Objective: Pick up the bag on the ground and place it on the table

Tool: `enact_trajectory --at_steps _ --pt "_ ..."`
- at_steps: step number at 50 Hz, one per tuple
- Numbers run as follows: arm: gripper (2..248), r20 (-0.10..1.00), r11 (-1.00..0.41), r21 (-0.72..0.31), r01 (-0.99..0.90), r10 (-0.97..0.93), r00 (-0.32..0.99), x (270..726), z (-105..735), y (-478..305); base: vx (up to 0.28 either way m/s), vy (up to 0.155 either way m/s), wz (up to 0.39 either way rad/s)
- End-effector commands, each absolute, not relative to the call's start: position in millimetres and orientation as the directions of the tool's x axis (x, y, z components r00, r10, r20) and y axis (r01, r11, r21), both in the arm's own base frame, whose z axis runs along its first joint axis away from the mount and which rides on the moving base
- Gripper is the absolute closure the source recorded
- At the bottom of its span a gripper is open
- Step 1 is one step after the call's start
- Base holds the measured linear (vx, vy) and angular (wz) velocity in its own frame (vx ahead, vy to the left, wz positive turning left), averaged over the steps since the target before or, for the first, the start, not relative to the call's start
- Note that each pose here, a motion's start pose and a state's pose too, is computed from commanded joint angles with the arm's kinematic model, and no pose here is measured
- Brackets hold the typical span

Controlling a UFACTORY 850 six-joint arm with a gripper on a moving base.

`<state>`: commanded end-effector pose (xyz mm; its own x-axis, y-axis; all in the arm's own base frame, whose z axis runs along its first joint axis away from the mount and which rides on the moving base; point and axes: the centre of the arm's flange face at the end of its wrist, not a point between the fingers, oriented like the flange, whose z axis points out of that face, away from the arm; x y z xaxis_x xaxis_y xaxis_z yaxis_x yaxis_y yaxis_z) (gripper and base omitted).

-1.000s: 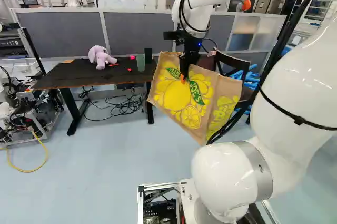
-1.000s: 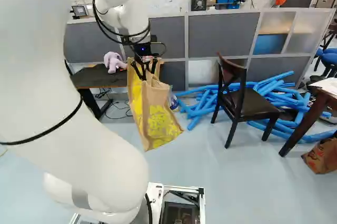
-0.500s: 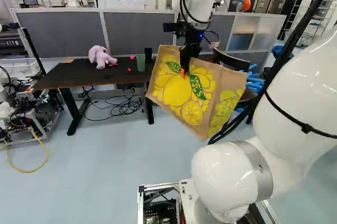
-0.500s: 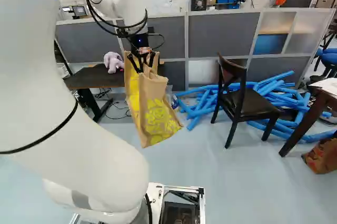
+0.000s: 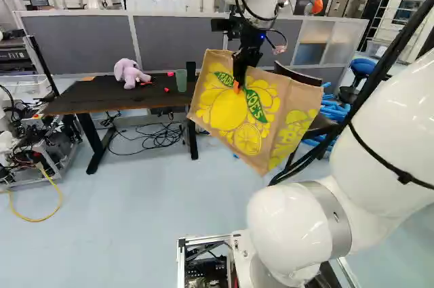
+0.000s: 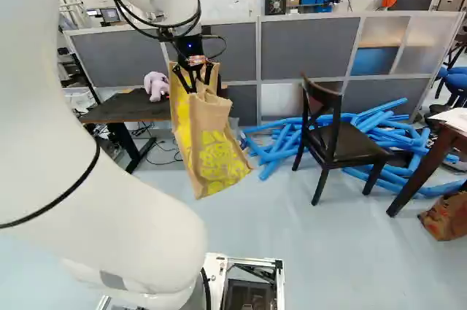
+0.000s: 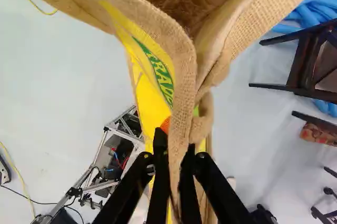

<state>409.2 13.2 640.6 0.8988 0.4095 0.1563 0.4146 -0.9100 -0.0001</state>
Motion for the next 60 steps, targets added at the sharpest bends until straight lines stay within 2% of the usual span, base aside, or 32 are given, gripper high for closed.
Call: enact_trajectory --at_steps 28,60 --pt "228 0.156 -0.91 0.0 0.415 0.41 0.899 409.2 640.6 13.2 0.003 -0.002 -0.009" --pt "228 0.156 -0.91 0.0 0.415 0.41 0.899 409.2 640.6 13.2 0.0 0.022 0.107"
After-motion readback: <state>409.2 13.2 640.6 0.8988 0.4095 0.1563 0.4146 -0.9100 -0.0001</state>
